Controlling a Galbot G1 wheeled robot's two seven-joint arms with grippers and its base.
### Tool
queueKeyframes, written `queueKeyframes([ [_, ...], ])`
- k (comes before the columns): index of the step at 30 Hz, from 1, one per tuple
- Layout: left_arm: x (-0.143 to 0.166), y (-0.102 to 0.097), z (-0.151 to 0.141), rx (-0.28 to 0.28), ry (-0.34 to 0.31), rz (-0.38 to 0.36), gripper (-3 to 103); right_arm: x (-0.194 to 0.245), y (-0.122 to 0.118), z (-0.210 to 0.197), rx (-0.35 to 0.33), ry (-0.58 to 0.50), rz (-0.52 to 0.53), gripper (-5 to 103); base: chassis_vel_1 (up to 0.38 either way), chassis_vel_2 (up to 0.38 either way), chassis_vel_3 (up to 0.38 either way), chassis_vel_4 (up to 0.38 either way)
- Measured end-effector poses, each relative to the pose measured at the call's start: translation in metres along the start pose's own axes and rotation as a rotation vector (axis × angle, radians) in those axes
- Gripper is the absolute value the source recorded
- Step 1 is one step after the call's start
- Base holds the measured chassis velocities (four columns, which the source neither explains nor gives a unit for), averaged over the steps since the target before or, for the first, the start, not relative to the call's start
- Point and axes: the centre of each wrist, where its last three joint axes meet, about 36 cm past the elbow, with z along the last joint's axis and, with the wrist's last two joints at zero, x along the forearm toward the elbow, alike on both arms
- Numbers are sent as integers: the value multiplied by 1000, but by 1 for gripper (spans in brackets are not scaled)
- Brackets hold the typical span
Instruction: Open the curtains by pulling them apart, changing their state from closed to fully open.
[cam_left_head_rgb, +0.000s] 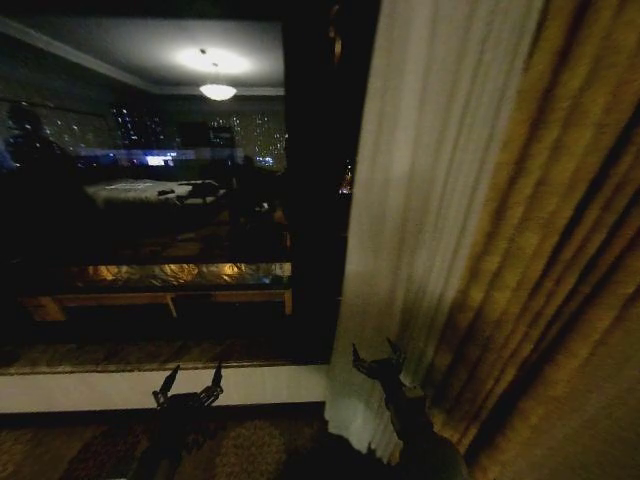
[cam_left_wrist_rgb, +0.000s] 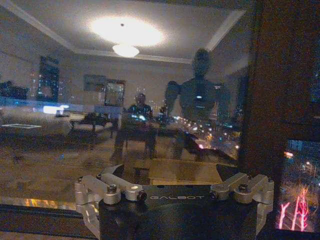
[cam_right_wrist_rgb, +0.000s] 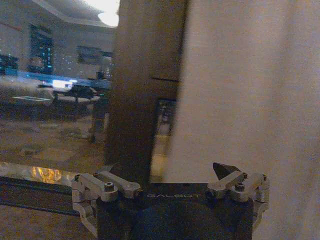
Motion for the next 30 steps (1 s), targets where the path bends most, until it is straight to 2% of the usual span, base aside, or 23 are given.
queueKeyframes([
  [30,3,4,2,7,-6,-9,100,1,8,3,3,4,-15,100,350,354,-354,-352],
])
